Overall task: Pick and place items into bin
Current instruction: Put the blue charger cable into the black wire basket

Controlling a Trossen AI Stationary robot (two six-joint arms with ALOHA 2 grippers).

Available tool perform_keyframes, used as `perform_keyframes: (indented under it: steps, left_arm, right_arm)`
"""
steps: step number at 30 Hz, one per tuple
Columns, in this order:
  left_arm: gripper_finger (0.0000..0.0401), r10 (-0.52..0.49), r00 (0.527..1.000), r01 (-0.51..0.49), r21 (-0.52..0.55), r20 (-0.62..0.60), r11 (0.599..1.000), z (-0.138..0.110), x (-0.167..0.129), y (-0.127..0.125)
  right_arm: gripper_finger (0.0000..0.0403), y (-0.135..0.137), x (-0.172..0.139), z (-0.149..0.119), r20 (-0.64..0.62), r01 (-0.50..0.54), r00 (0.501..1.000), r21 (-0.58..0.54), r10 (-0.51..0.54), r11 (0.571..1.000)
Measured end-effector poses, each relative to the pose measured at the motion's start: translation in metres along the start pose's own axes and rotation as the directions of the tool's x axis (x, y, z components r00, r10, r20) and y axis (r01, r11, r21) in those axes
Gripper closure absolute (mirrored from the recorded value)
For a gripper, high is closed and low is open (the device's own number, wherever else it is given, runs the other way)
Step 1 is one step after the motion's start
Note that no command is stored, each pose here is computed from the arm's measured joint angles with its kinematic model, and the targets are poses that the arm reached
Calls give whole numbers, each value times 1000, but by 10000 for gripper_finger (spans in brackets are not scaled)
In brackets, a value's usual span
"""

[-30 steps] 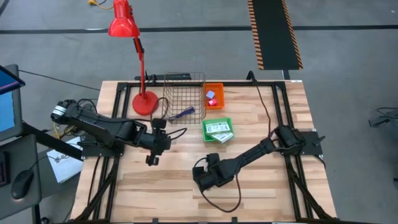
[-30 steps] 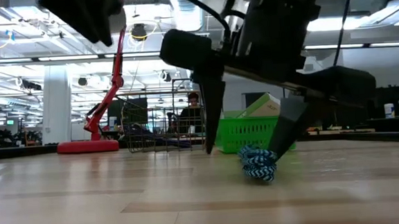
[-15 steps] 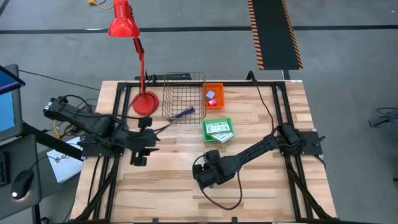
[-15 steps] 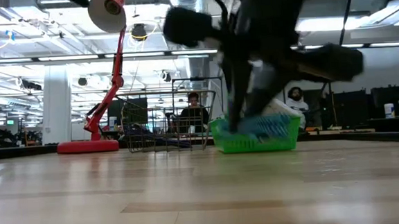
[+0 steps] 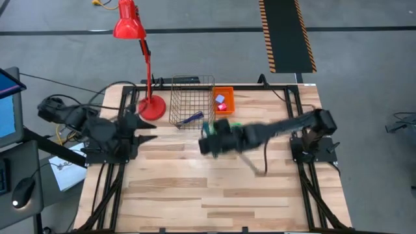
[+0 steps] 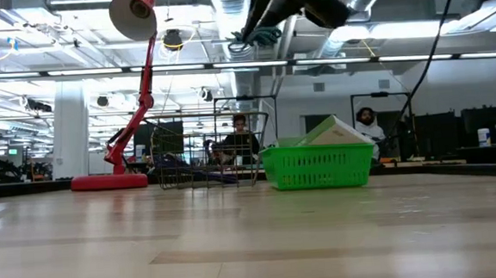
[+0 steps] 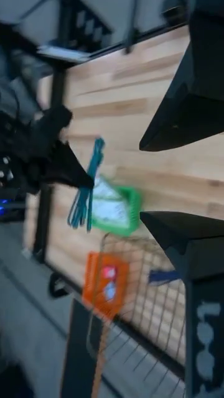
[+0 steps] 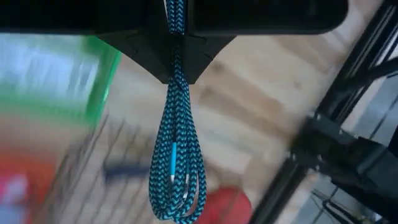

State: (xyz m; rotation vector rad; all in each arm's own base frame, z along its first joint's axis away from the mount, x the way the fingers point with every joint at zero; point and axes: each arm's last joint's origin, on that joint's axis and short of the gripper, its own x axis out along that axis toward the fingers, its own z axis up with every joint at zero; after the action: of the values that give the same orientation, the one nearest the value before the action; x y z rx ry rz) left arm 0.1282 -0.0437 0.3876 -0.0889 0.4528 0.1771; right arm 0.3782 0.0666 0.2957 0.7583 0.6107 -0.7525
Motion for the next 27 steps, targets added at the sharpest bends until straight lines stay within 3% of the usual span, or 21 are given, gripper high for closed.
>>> perform_keyframes:
  steps: [7, 12, 15, 21, 27]
  left_arm:
    - [243, 151, 981, -147, -40, 118, 988, 3, -17, 15]
    - [243, 244, 957, -240, -44, 154, 970, 3, -21, 20]
    - [243, 290, 942, -285, -50, 167, 957, 4, -21, 21]
    - [244, 317, 932, -312, -54, 174, 948, 4, -21, 22]
    - [244, 317, 933, -316, -32, 169, 948, 3, -21, 22]
  right_arm:
    - [391, -47, 16, 106, 44, -45, 998, -119, 50, 992]
    - [392, -83, 47, 157, 35, -104, 993, -144, 110, 984]
    - [392, -97, 74, 172, 11, -163, 986, -149, 166, 975]
    - [381, -108, 128, 176, -9, -245, 969, -165, 247, 955]
    - [327, -109, 144, 181, -1, -294, 955, -153, 297, 944]
